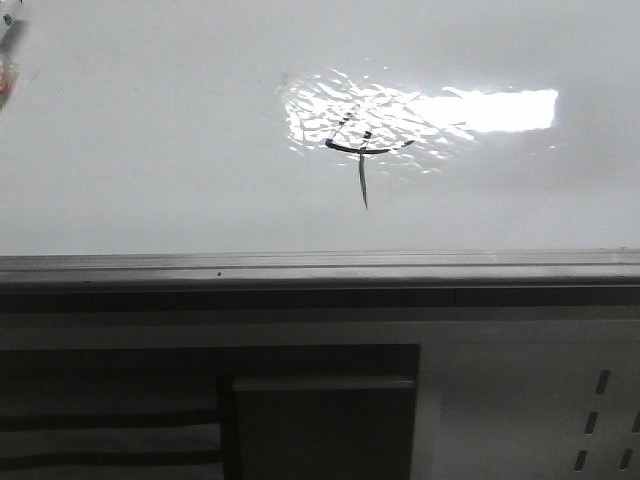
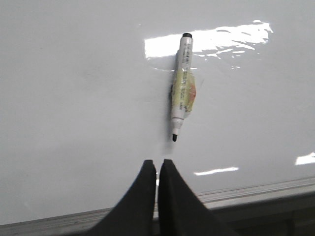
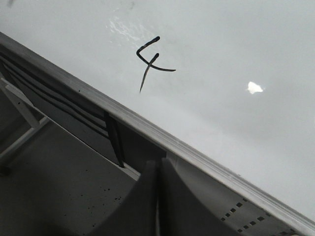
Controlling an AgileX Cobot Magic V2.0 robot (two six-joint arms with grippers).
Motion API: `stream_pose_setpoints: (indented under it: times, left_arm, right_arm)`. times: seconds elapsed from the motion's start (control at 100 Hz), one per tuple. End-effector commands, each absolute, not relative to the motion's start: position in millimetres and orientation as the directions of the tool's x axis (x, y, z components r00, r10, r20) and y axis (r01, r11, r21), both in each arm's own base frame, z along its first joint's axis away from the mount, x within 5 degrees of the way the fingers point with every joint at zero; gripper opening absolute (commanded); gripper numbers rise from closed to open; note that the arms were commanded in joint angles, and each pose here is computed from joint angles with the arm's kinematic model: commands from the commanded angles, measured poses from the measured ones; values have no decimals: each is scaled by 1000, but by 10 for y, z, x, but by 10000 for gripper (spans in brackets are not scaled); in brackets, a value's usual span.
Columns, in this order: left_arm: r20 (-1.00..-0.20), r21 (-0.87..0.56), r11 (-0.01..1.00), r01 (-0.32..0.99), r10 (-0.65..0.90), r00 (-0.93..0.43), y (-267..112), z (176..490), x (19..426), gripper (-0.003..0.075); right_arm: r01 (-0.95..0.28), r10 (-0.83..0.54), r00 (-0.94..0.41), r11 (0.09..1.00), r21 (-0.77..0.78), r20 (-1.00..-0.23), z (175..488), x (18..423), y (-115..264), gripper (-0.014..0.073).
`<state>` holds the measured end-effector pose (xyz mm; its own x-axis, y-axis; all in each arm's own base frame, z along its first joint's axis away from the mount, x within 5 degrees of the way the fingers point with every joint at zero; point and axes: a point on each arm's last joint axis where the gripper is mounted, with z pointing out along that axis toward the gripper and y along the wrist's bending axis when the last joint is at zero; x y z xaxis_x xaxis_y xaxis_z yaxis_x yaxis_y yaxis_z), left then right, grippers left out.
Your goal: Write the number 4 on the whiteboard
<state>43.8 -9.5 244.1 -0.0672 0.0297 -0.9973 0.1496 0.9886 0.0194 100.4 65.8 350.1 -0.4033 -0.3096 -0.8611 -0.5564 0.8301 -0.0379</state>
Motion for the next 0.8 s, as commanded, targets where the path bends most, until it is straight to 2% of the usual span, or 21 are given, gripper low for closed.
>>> stream_pose_setpoints:
  times: [0.0,0.18,0.4,0.79]
  left_arm:
    - [-997,8,994,110,-1,79,-64,2444,438,-20]
    - [-987,-31,996,80,-43,155,-38,2112,540,-20]
    - [-994,-20,996,82,-28,107,-43,2075,544,-20]
    - [-994,-20,996,82,-28,109,-43,2081,543,-20]
  right_arm:
    - [-549,-269,-332,835,-47,-904,3637,1021,657,-72]
    - [-549,-270,-334,835,-47,-903,3635,1020,656,-72]
    - [-549,-272,-337,835,-47,-901,3632,1019,655,-72]
    - [-549,-272,-337,835,-47,-901,3632,1019,655,-72]
